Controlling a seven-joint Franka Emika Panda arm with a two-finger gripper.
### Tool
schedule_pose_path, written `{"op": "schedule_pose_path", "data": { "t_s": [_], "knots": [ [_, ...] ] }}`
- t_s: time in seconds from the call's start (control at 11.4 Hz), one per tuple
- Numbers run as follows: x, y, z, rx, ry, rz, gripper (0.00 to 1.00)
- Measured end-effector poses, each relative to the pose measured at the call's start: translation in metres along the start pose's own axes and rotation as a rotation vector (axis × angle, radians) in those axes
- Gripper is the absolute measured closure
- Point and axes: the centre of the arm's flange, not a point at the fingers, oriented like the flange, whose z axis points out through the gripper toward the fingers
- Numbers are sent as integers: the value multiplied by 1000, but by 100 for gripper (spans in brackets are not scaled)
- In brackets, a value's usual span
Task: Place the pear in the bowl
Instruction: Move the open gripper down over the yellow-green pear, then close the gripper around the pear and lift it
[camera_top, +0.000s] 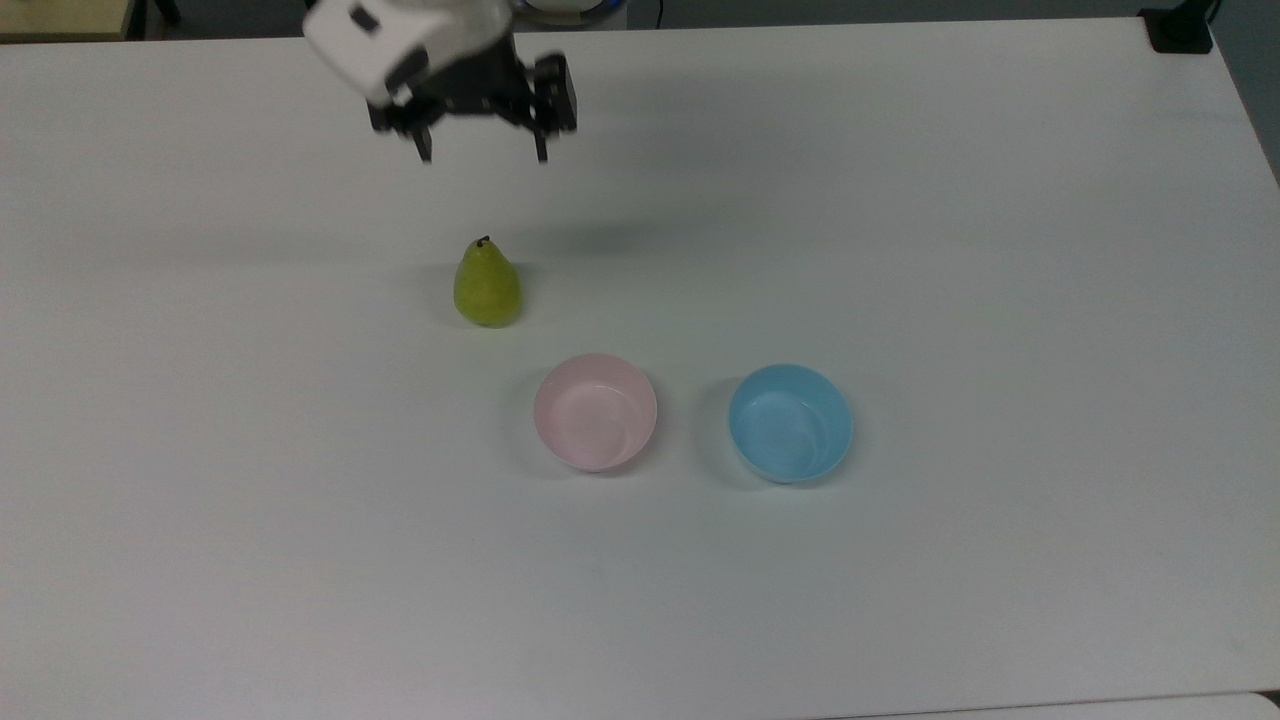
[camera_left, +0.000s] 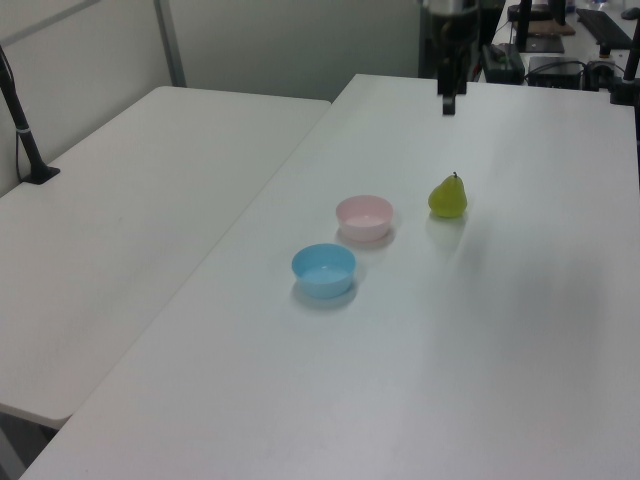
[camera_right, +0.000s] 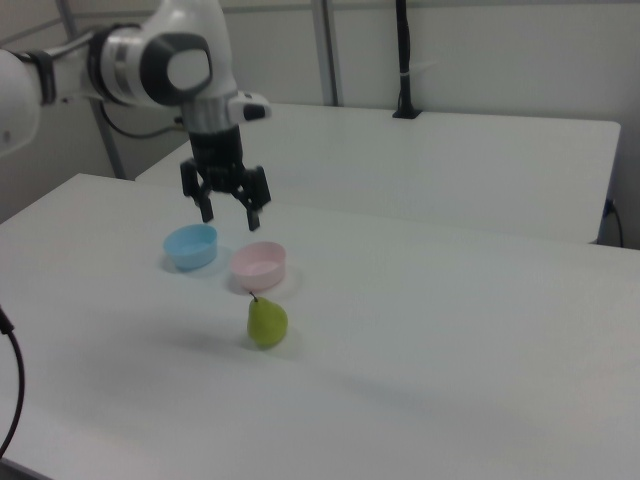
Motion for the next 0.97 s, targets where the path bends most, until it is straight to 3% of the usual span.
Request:
{"op": "schedule_pose_path", "data": {
  "t_s": [0.44, 0.88, 0.97],
  "knots": [
    [50, -9, 115, -94, -43, -75, 0],
    [52, -15, 200, -166, -165, -153, 0],
    [51, -16, 206, -169, -178, -165, 6]
  ]
}}
